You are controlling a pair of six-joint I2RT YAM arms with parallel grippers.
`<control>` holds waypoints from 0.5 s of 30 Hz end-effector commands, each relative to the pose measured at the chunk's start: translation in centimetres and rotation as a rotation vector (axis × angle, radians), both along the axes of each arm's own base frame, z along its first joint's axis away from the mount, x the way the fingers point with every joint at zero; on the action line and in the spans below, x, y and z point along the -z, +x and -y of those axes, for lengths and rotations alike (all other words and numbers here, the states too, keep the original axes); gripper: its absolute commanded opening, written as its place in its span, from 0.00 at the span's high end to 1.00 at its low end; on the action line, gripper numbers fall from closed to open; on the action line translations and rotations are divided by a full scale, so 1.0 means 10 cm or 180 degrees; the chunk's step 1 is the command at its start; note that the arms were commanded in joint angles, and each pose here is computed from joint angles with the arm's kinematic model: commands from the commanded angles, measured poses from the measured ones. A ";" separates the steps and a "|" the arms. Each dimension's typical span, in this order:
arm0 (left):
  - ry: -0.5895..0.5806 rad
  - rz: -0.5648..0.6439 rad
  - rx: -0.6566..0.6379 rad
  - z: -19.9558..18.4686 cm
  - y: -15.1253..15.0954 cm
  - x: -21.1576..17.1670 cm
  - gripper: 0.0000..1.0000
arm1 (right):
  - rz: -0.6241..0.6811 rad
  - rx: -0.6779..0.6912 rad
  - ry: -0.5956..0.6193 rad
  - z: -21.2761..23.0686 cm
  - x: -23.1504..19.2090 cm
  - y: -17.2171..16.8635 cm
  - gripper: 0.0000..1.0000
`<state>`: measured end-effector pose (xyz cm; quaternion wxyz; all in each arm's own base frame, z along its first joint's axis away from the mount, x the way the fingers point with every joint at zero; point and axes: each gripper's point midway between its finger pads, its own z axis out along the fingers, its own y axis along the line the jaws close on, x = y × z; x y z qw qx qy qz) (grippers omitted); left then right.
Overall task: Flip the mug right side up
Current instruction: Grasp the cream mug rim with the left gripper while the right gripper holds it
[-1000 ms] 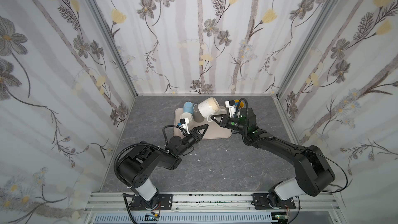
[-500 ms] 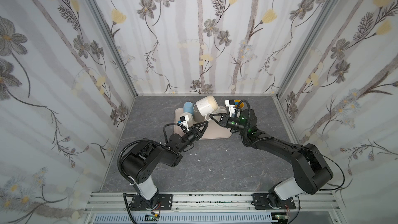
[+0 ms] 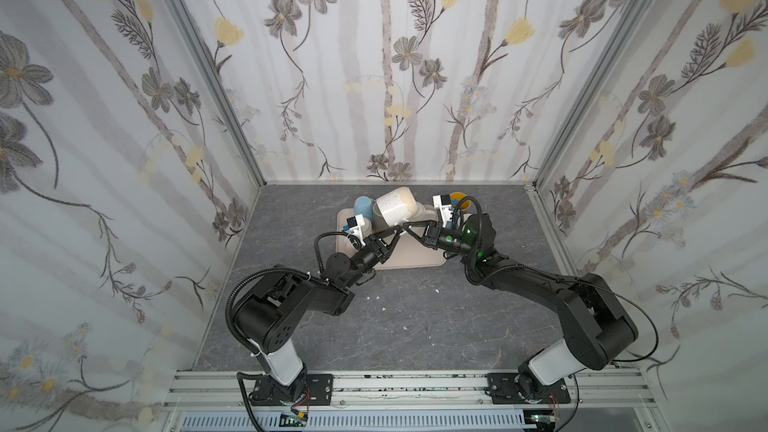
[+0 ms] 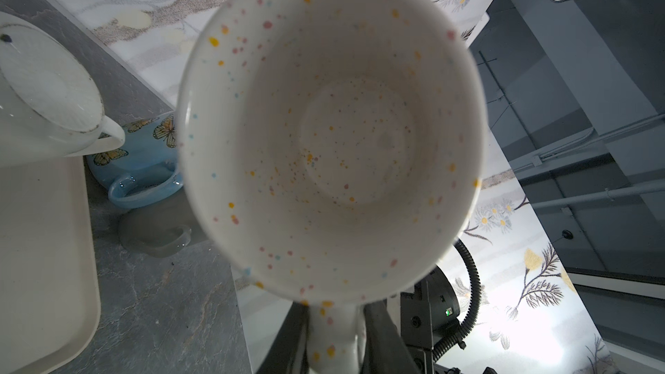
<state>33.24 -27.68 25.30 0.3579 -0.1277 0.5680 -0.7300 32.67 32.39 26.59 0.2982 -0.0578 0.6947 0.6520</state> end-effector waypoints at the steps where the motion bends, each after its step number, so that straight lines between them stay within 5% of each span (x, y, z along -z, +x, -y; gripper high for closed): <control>1: -0.0386 0.0558 0.0048 -0.10 -0.18 -0.48 0.80 | 0.0428 -0.0095 0.0318 0.01 -0.37 -0.10 1.00; 6: -0.0362 0.0456 0.0095 -0.05 -0.15 -0.43 0.84 | 0.0424 -0.0140 0.0379 0.01 -0.39 -0.13 1.00; 11: -0.0311 0.0468 0.0251 0.08 -0.15 -0.50 0.68 | 0.0435 -0.0206 0.0258 -0.06 -0.33 -0.15 1.00; 15: -0.0403 0.0599 0.0340 0.11 -0.19 -0.65 0.66 | 0.0419 -0.0242 0.0231 -0.07 -0.29 -0.18 1.00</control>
